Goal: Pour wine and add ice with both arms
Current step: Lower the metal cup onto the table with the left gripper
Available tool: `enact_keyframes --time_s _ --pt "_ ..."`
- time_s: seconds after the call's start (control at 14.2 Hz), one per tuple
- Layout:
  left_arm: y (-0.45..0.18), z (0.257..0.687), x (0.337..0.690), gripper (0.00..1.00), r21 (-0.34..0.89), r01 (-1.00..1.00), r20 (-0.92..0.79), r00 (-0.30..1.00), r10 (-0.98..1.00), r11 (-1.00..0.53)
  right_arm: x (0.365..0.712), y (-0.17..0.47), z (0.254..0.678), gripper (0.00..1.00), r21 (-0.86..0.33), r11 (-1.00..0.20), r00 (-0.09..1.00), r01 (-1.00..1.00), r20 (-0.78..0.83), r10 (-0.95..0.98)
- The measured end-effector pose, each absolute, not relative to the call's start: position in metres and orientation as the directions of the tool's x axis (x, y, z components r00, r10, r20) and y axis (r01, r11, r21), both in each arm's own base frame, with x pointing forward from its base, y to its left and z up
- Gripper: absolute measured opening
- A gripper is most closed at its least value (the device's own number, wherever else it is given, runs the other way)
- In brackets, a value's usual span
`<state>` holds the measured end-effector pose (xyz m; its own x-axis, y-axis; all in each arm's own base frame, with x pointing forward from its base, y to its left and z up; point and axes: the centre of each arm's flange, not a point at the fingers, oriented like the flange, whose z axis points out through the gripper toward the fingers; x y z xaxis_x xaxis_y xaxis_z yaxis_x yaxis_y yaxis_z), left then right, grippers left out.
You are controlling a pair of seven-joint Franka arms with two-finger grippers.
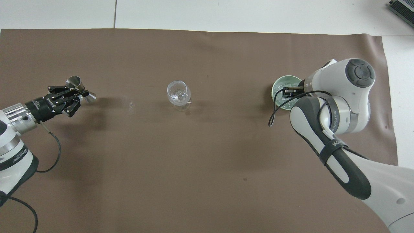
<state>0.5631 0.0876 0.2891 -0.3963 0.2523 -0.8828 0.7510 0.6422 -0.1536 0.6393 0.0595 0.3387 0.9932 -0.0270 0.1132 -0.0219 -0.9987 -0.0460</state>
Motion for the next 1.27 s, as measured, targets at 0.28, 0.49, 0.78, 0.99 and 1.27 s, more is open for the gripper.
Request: enact_keyframes --time_s 0.28,0.49,0.78,0.99,1.27 --pt "0.085 0.275 0.552 0.22 -0.152 0.753 -0.884 -0.393 0.253 0.64 0.641 0.059 0.339 0.52 -0.047 -0.999 0.992 -0.027 0.126 -0.032" --pt "0.087 0.268 0.546 0.22 -0.127 0.763 -0.886 -0.374 0.273 0.634 0.641 0.059 0.339 0.48 -0.049 -0.998 0.991 -0.034 0.131 -0.04" --pt "0.094 0.261 0.541 0.22 -0.118 0.767 -0.89 -0.364 0.276 0.63 0.642 0.059 0.339 0.45 -0.049 -0.998 0.99 -0.037 0.132 -0.043" --pt "0.093 0.258 0.541 0.22 -0.124 0.761 -0.894 -0.364 0.261 0.637 0.642 0.059 0.339 0.3 -0.05 -0.998 0.99 -0.039 0.132 -0.045" --pt "0.091 0.256 0.538 0.22 -0.128 0.76 -0.894 -0.366 0.258 0.637 0.642 0.059 0.339 0.22 -0.053 -0.997 0.989 -0.062 0.133 -0.068"
